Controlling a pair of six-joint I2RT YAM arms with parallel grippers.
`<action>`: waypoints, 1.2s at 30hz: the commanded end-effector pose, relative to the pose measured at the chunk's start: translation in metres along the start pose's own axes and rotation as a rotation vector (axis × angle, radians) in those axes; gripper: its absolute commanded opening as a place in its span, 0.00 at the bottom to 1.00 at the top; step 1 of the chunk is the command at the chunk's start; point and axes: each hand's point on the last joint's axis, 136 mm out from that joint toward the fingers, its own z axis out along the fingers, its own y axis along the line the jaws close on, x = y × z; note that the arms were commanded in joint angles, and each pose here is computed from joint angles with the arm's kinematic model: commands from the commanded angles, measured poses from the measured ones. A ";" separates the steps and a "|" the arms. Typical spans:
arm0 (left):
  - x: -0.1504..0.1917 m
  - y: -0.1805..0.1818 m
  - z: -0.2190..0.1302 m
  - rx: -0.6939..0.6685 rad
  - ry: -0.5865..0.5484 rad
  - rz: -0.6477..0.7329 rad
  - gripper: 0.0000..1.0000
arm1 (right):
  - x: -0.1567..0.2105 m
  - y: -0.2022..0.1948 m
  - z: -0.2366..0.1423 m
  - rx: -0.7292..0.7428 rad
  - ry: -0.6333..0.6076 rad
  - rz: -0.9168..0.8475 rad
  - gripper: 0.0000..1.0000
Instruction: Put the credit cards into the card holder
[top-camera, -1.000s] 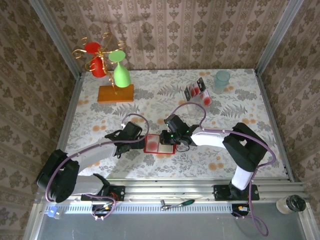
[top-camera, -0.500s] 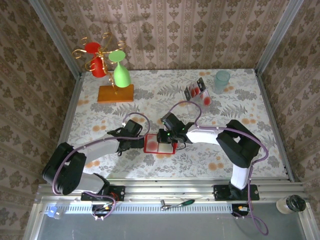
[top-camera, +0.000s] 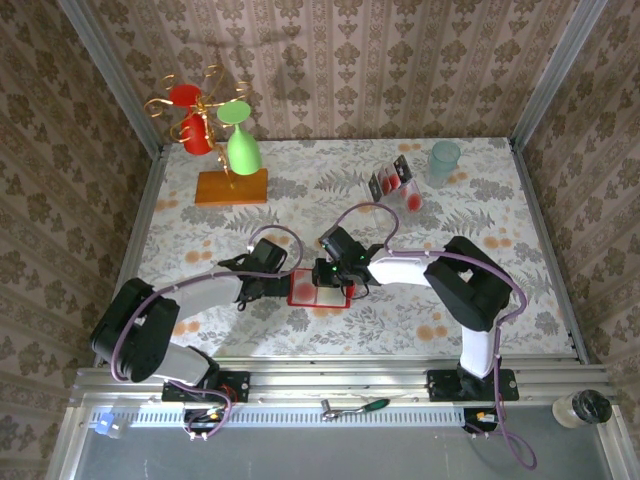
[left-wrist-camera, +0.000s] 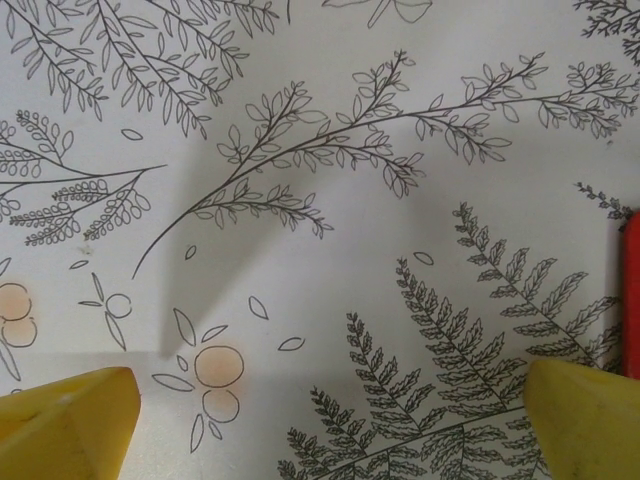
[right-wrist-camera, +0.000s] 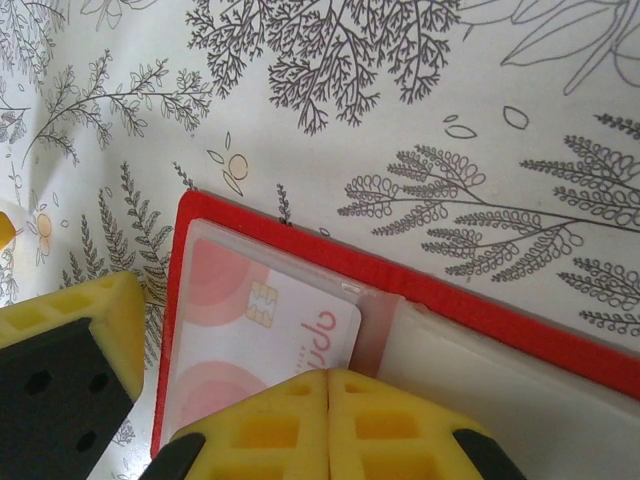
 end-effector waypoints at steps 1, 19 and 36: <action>-0.005 -0.006 0.001 0.013 -0.003 0.016 1.00 | -0.001 0.002 0.005 0.004 0.019 -0.012 0.09; 0.001 -0.008 0.000 0.017 -0.003 0.021 1.00 | -0.008 0.016 -0.010 -0.041 -0.002 -0.017 0.09; -0.014 0.001 -0.031 0.036 -0.074 0.013 1.00 | -0.009 0.003 -0.056 -0.004 -0.078 -0.031 0.19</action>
